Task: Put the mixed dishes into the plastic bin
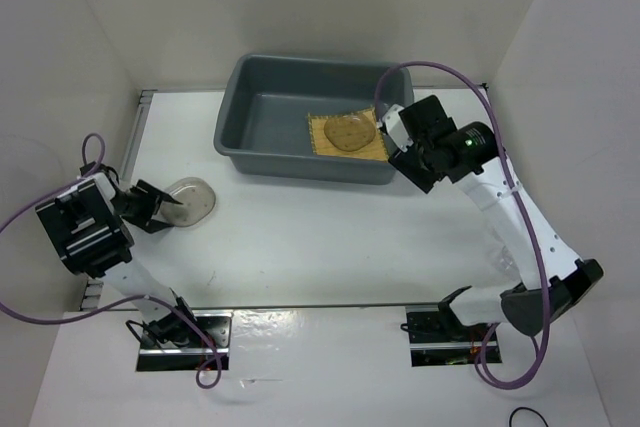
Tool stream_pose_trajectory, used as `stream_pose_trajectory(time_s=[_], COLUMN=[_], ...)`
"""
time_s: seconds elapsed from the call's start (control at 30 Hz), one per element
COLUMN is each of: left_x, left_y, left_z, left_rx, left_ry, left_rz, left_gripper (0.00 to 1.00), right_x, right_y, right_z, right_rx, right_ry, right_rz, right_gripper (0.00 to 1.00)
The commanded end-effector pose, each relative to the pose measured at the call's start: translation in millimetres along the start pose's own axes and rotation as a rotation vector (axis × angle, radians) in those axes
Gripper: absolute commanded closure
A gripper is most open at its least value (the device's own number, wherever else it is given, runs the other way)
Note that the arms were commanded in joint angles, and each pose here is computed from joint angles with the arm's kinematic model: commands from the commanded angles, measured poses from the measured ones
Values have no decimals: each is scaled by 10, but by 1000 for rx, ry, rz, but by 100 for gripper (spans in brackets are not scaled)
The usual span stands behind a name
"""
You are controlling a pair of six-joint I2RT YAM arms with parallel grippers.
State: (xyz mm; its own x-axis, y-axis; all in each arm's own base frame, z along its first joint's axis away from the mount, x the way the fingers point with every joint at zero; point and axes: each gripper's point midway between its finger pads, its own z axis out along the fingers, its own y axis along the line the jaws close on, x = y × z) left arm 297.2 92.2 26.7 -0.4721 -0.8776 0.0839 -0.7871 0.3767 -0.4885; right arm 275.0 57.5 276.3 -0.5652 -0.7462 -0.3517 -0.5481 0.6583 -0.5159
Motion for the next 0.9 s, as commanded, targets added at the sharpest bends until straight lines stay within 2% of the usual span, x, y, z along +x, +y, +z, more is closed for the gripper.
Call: stream_pose_trajectory(time_s=[0.0, 0.07, 0.1, 0.2, 0.27, 0.33, 0.4, 0.43, 0.47, 0.5, 0.57, 0.6, 0.7, 0.8, 0.87], left_x=[-53, -56, -56, -94, -98, -112, -107, -154, -156, -128, -157, -113, -92, 45, 154], left_y=[-47, -77, -77, -102, -137, -213, -322, -462, -554, -633, -903, -1042, -1336, -1616, -1806], left_z=[163, 202, 202, 222, 224, 133, -16, -201, -313, -430, -778, -974, -1335, -1642, -1698], left_rx=[66, 93, 93, 100, 118, 141, 162, 189, 211, 226, 289, 332, 422, 503, 532], left_ry=[13, 25, 25, 31, 40, 17, -2, -51, -68, -71, -138, -163, -217, -246, -251], left_rz=[23, 25, 24, 24, 24, 54, 61, 97, 104, 100, 147, 156, 153, 160, 182], left_gripper=[33, 51, 72, 100, 100, 100, 100, 100, 100, 100, 100, 100, 100, 100, 100], right_x=[16, 130, 211, 350, 416, 450, 652, 561, 675, 868, 926, 1065, 1169, 1226, 1320], right_y=[-43, 28, 60, 120, 112, 126, 126, 41, -117, -120, -300, -369, -519, -487, -424], right_z=[-39, 41, 102, 234, 275, 457, 604, 658, 601, 697, 661, 707, 740, 834, 894], right_rx=[42, 38, 48, 74, 105, 150, 228, 303, 424, 467, 565, 602, 644, 634, 644], right_ry=[-41, -10, 15, 45, 47, 33, 61, 3, 16, 54, 6, 32, 7, -20, -24], right_rz=[32, 19, 21, 13, 3, 14, 20, 70, 124, 147, 258, 320, 494, 553, 564], right_gripper=[27, 27, 27, 27, 27, 22, 14, 10, 1, 1, 1, 1, 1, 1, 1])
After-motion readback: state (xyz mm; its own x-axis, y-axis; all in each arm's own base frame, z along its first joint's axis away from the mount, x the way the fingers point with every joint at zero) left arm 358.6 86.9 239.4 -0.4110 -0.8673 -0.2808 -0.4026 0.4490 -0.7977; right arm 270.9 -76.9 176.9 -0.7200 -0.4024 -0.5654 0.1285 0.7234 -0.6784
